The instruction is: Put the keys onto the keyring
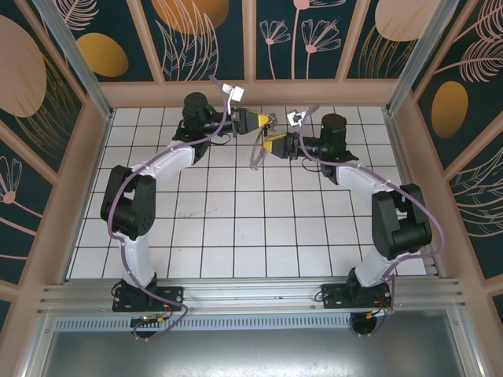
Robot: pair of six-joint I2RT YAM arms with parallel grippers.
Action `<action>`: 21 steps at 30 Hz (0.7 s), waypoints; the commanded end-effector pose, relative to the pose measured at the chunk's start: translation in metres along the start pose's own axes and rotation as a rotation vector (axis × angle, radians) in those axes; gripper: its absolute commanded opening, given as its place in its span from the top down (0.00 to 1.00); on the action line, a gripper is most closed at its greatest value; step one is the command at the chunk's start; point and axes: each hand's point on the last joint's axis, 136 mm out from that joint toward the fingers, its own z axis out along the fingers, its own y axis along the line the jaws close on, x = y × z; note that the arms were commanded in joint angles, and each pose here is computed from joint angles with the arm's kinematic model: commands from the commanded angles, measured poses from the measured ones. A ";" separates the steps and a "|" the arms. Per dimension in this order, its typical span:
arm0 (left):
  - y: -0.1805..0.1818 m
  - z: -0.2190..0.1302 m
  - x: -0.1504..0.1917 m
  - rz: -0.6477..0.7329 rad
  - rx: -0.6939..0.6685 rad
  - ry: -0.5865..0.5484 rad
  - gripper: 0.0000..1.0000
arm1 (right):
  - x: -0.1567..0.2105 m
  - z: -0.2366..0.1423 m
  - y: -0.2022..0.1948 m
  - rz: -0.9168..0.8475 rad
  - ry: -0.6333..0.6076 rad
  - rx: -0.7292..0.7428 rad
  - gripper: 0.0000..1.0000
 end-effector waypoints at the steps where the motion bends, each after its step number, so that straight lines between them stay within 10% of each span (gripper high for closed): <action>1: -0.026 -0.004 -0.020 0.076 0.037 -0.060 1.00 | -0.019 -0.027 0.022 -0.060 -0.079 0.015 0.59; 21: -0.043 -0.014 -0.028 0.045 0.061 -0.138 1.00 | -0.109 -0.044 0.034 -0.047 -0.463 0.066 0.54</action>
